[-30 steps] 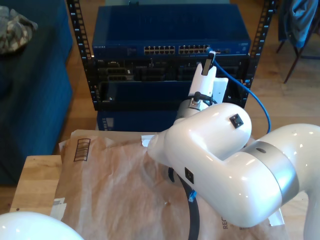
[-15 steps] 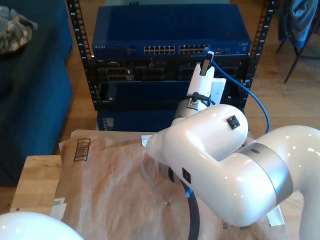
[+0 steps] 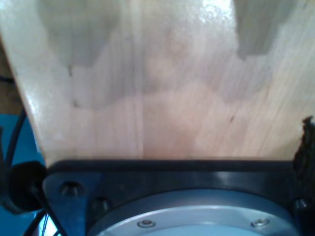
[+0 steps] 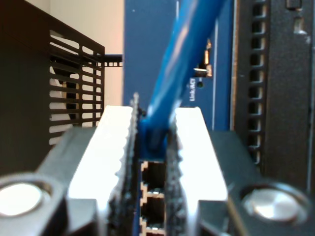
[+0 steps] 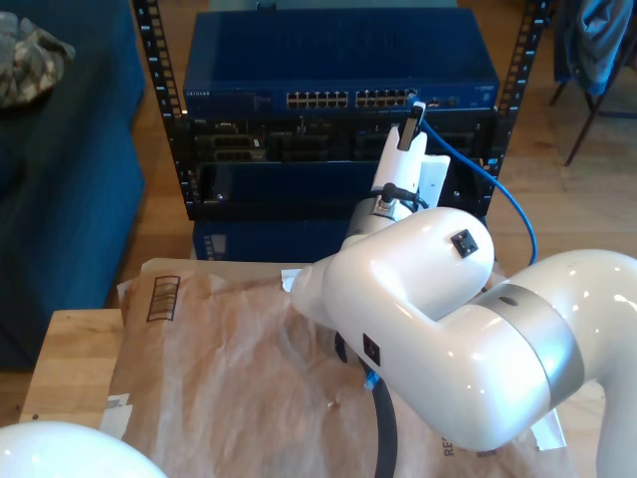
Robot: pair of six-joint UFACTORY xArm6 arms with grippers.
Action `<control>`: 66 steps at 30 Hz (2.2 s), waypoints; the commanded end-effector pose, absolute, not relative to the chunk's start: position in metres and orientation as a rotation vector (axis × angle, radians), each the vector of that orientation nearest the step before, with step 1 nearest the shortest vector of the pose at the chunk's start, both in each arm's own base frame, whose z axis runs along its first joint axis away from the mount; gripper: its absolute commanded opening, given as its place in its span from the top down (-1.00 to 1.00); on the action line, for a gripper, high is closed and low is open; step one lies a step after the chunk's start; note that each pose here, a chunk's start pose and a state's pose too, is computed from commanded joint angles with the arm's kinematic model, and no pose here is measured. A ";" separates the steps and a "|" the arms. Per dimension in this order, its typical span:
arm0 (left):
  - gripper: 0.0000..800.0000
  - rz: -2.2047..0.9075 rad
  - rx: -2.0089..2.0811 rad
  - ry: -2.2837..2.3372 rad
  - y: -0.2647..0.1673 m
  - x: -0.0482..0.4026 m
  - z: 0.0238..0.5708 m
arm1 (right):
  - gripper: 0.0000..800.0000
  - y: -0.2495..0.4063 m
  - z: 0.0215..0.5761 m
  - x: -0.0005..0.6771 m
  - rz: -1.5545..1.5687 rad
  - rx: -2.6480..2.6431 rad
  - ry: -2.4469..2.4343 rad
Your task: Grab the cable and plug it in
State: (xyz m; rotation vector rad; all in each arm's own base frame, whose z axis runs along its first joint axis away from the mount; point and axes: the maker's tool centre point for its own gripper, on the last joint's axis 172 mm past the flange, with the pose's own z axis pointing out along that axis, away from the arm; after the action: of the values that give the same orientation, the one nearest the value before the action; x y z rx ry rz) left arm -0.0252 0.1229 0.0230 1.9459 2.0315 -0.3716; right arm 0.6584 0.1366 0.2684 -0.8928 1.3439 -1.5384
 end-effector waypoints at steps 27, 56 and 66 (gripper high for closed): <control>-1.00 -0.372 1.946 2.032 0.123 -0.025 0.023 | 1.00 0.142 0.274 0.666 -1.534 -0.872 1.322; -1.00 -0.372 1.946 2.032 0.123 -0.025 0.023 | 1.00 0.140 0.268 0.671 -1.536 -0.872 1.322; -1.00 -0.372 1.946 2.032 0.123 -0.025 0.023 | 1.00 0.136 0.265 0.675 -1.541 -0.862 1.325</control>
State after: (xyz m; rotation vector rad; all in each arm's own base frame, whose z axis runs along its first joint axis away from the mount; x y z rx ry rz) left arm -0.0252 0.1229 0.0230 1.9459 2.0315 -0.3716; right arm 0.6746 0.1357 0.2651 -0.8617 1.3250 -1.5411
